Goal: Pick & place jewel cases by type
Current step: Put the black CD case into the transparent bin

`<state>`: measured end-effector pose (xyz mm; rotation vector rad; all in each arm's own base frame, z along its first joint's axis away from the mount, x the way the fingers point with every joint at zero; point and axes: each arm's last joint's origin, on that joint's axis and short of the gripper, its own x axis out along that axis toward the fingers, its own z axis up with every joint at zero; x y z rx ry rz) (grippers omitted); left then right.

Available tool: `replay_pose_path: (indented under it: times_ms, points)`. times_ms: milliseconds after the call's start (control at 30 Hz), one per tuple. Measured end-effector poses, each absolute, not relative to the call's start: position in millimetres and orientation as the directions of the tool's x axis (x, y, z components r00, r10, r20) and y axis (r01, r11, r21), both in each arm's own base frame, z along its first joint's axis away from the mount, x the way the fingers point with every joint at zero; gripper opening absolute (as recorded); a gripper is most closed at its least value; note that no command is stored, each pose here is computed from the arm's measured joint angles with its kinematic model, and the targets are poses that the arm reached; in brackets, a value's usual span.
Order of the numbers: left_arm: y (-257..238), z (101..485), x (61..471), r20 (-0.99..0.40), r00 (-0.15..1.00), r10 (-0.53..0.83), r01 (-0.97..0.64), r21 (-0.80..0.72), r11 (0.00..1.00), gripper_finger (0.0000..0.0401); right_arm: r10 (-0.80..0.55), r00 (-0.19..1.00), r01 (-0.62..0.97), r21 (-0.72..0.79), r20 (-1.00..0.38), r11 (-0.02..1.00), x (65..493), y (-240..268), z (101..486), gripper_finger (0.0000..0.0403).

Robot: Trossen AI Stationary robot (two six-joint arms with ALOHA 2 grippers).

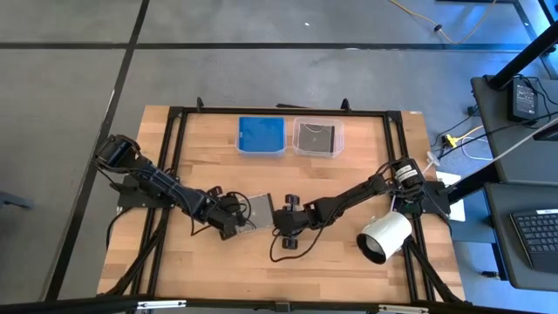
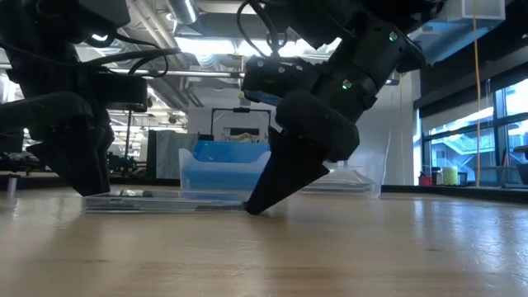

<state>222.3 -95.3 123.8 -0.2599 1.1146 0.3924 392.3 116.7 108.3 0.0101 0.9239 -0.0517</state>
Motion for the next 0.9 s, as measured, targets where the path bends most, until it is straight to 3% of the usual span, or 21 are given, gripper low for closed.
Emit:
replay_pose_path:
  times_ms: [900]
  points:
    - [-96,124,223,-0.902,0.391,0.180,-0.420,-0.001,0.907,0.0184,-0.019,0.669,-0.019,-0.043,-0.743,0.999,397,111,119,0.0163]
